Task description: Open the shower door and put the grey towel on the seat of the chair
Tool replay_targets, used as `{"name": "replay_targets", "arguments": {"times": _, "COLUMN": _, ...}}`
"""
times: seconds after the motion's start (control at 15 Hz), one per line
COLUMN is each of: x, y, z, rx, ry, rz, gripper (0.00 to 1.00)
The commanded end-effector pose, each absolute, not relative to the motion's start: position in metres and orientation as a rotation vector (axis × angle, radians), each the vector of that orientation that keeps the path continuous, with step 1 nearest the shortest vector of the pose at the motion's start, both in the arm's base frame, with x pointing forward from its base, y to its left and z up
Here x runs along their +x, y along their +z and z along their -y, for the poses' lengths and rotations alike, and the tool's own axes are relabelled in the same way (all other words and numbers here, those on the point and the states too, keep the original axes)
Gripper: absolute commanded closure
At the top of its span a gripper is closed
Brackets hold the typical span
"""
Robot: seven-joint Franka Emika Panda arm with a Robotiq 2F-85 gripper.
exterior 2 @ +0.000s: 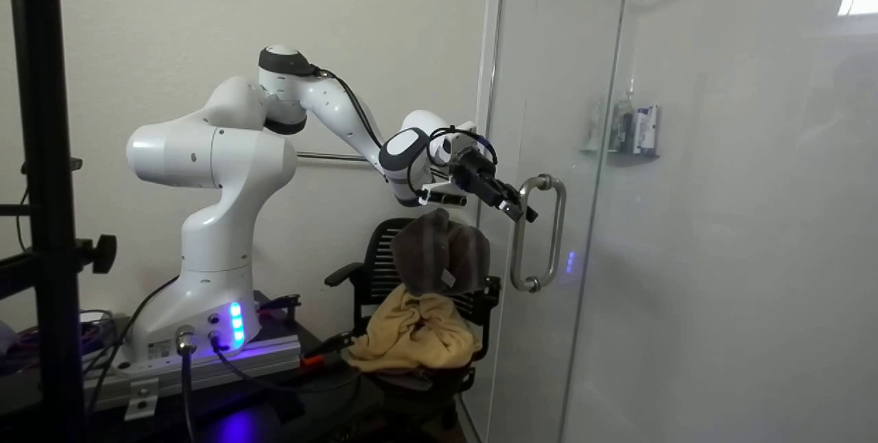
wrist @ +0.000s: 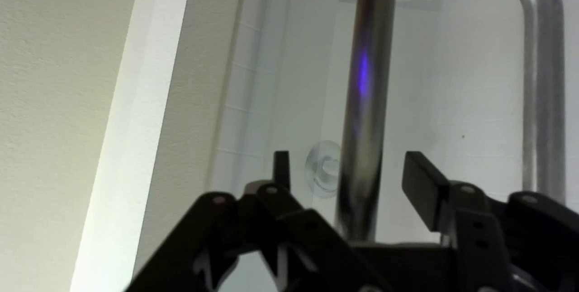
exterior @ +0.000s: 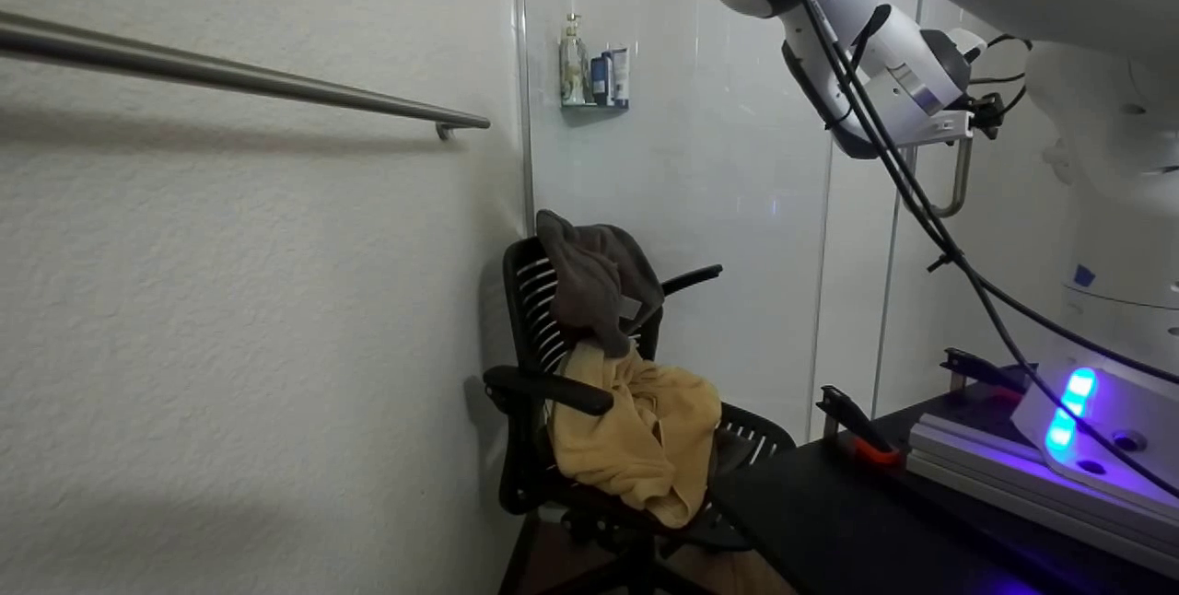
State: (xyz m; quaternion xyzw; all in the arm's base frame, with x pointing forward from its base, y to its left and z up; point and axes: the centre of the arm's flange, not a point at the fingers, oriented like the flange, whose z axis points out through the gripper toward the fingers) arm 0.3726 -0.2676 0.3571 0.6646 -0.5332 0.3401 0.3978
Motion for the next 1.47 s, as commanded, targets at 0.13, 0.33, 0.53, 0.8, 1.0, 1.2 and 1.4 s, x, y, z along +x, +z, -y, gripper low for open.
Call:
{"name": "replay_targets", "arguments": {"times": 0.13, "x": 0.381, "y": 0.360, "z": 0.217, "rx": 1.839, "ry": 0.884, "rz": 1.281, "gripper": 0.00}}
{"name": "replay_targets", "arguments": {"times": 0.33, "x": 0.383, "y": 0.360, "z": 0.207, "rx": 1.841, "ry": 0.894, "rz": 1.288, "gripper": 0.00}}
{"name": "replay_targets", "arguments": {"times": 0.53, "x": 0.383, "y": 0.362, "z": 0.193, "rx": 1.836, "ry": 0.920, "rz": 1.292, "gripper": 0.00}}
{"name": "replay_targets", "arguments": {"times": 0.8, "x": 0.372, "y": 0.357, "z": 0.267, "rx": 1.683, "ry": 0.860, "rz": 1.351, "gripper": 0.00}}
{"name": "replay_targets", "arguments": {"times": 1.0, "x": 0.383, "y": 0.354, "z": 0.242, "rx": 1.761, "ry": 0.878, "rz": 1.303, "gripper": 0.00}}
{"name": "replay_targets", "arguments": {"times": 1.2, "x": 0.376, "y": 0.349, "z": 0.201, "rx": 1.982, "ry": 0.876, "rz": 1.185, "gripper": 0.00}}
{"name": "replay_targets", "arguments": {"times": 1.4, "x": 0.366, "y": 0.356, "z": 0.161, "rx": 2.112, "ry": 0.890, "rz": 1.114, "gripper": 0.00}}
